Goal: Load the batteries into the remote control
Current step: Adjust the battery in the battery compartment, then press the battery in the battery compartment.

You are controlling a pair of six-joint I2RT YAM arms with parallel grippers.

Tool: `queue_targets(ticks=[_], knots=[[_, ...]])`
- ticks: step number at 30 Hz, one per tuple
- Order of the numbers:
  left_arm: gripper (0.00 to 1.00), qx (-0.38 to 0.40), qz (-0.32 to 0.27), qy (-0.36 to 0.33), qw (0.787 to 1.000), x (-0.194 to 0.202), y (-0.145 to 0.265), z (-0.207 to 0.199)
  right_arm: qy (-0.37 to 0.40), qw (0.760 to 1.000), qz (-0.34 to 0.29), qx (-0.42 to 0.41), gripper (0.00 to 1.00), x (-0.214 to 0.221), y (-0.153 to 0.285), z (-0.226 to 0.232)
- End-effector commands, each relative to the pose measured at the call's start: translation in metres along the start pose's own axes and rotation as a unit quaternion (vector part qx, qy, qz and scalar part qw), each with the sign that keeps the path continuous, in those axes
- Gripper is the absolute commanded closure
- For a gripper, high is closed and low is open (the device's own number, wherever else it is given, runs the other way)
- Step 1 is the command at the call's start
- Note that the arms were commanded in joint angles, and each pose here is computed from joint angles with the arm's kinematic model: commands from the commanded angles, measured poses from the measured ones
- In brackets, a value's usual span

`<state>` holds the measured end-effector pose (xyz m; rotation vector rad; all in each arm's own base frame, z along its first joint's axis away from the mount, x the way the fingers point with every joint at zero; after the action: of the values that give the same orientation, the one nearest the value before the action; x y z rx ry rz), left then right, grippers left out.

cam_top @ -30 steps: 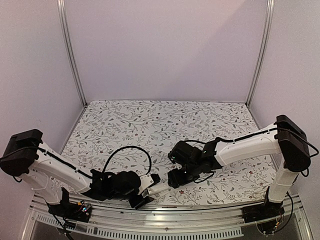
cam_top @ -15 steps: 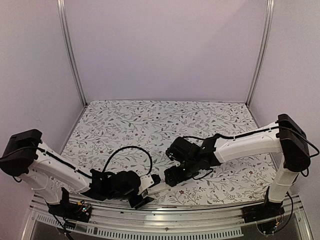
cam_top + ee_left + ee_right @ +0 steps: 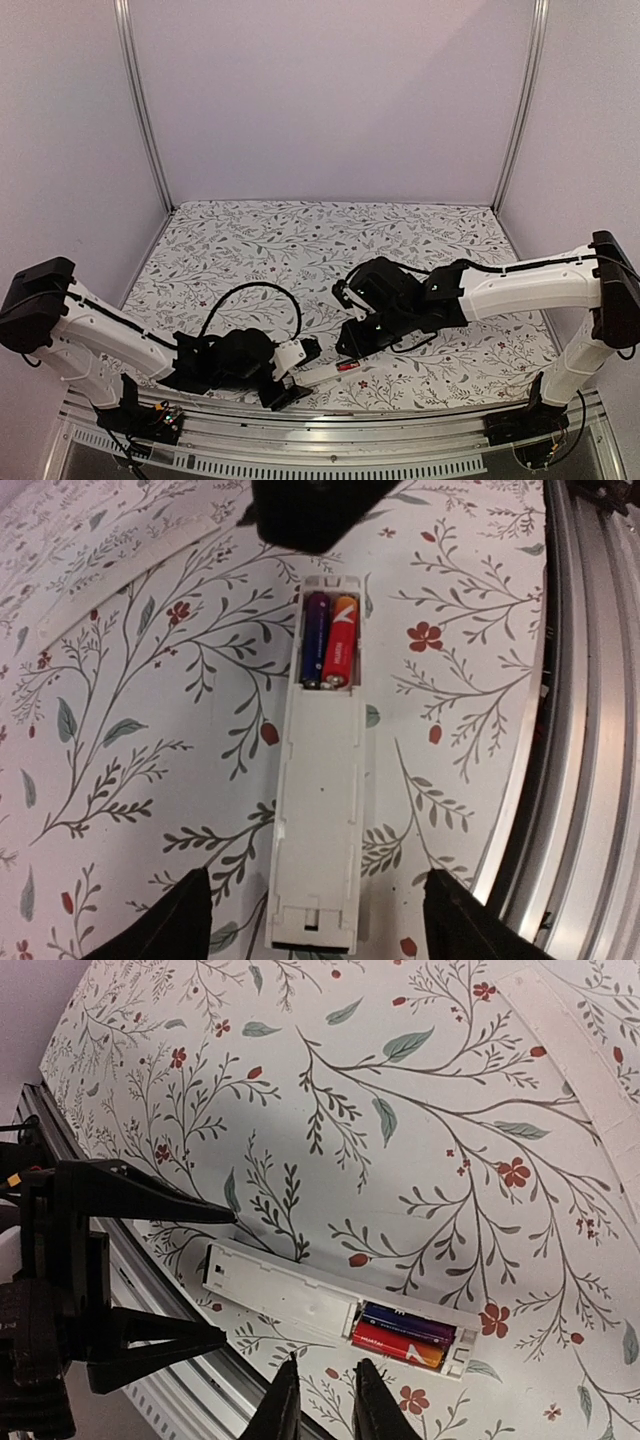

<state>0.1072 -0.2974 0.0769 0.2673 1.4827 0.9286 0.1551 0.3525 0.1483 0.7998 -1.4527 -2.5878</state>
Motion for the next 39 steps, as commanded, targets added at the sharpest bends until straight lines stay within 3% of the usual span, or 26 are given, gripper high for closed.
queue_targets(ticks=[1, 10, 22, 39], knots=[[0.27, 0.029, -0.008, -0.008, 1.0, 0.002, -0.007, -0.001, -0.016, 0.999, 0.022, -0.018, 0.83, 0.01, -0.012, 0.001], [0.3, 0.047, 0.013, -0.011, 0.999, 0.01, -0.024, -0.005, -0.019, 0.999, 0.041, 0.015, 1.0, 0.017, -0.036, -0.012], [0.42, 0.051, 0.019, 0.007, 0.998, 0.018, -0.025, -0.004, -0.014, 0.998, 0.06, 0.029, 1.0, 0.03, -0.053, -0.024], [0.44, 0.048, 0.022, 0.008, 0.999, 0.021, -0.026, -0.003, -0.025, 0.995, 0.082, 0.06, 1.0, 0.051, -0.058, -0.045]])
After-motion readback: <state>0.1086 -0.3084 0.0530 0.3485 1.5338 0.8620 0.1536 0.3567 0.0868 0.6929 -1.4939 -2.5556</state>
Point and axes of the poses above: each gripper's point midway between its finger pads, its own y axis back along the fingers, its own z axis along the line the jaws close on, x = y × z, the point moved 6 cm from there along y, back along the fingers, and after that the axes turned 5 degrees about -y, right-handed, at the moved point
